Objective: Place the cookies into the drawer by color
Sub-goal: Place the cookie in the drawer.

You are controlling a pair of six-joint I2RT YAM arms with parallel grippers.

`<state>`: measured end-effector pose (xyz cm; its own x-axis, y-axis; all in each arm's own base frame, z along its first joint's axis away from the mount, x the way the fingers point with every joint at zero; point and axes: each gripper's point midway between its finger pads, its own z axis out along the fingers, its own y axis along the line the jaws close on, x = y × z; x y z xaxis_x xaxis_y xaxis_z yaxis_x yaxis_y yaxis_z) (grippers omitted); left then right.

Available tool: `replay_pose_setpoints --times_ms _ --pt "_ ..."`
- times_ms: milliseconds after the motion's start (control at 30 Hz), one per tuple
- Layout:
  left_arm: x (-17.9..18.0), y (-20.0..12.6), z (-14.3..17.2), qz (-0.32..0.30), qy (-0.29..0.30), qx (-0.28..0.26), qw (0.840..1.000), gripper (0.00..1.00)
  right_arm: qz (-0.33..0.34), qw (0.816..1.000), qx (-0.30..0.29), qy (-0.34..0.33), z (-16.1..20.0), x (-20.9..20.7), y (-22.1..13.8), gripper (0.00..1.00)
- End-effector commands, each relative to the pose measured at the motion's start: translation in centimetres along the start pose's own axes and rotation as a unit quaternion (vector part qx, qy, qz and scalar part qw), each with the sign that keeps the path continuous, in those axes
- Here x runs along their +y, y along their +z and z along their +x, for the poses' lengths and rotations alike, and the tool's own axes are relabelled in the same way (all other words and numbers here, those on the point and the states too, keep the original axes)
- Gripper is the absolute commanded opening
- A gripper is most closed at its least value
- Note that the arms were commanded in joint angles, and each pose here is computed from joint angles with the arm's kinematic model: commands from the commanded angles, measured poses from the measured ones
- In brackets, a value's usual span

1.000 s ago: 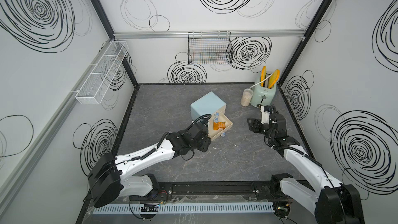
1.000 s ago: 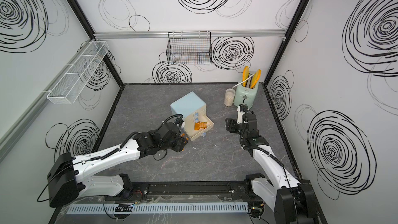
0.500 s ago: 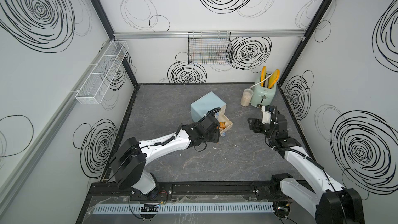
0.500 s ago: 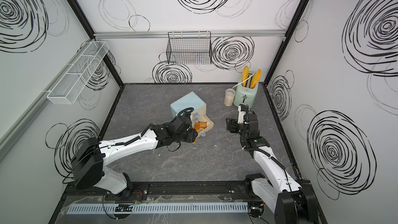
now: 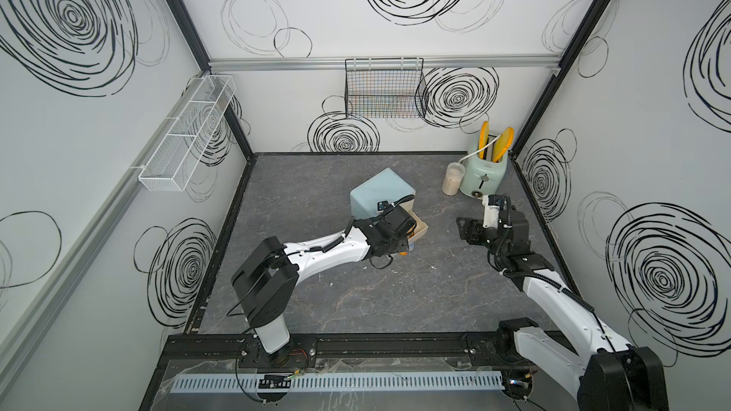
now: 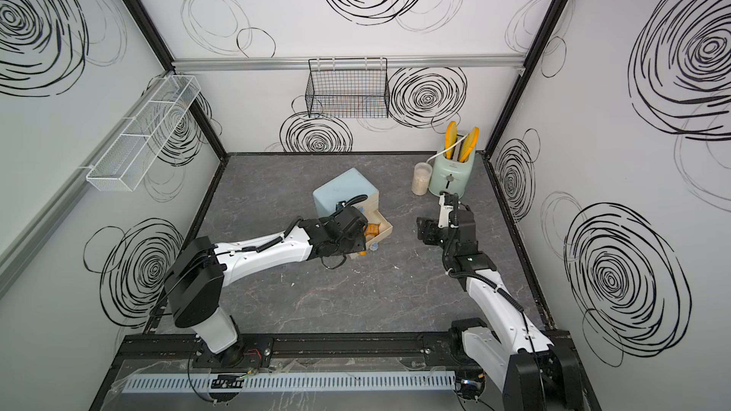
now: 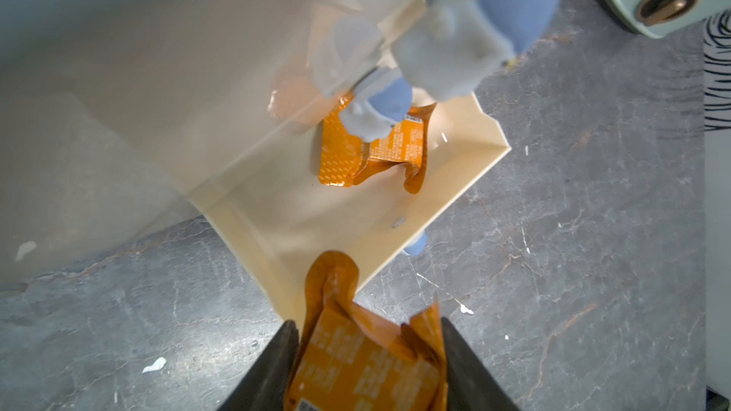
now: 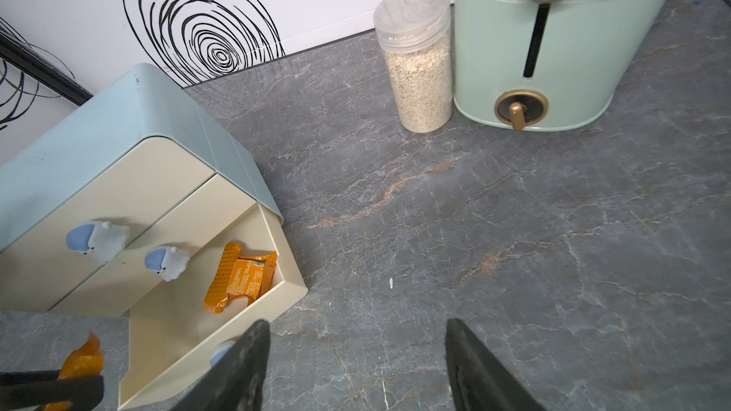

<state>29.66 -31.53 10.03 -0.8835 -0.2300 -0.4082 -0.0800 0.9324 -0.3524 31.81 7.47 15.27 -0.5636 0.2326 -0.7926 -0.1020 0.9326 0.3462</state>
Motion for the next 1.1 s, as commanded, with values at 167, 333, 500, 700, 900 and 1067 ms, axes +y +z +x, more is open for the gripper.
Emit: replay_pose_setpoints --times_ms 167,333,500,700,900,1067 --pt "1.2 1.5 -1.6 -0.032 -0.052 -0.007 0.998 0.49 0.000 1.000 -0.001 0.008 0.4 -0.5 -0.3 0.72" --pt "1.7 2.2 -1.6 -0.042 -0.054 -0.002 0.998 0.52 0.001 1.000 -0.001 0.010 0.4 -0.6 -0.3 0.72" --pt "1.6 2.9 -1.0 -0.039 -0.059 0.012 0.997 0.53 0.001 1.000 0.001 0.012 0.6 -0.8 -0.2 0.72" --pt "1.7 3.4 -0.4 -0.045 -0.064 0.020 0.997 0.53 0.002 1.000 0.002 0.012 0.6 -1.0 -0.1 0.72" --pt "2.0 3.4 -0.2 -0.052 -0.065 0.018 0.996 0.58 0.004 1.000 0.004 0.014 0.9 -1.3 -0.1 0.72" --pt "2.2 3.5 -0.1 -0.059 -0.063 0.014 0.996 0.71 0.004 1.000 0.004 0.016 0.9 -1.4 -0.1 0.72"
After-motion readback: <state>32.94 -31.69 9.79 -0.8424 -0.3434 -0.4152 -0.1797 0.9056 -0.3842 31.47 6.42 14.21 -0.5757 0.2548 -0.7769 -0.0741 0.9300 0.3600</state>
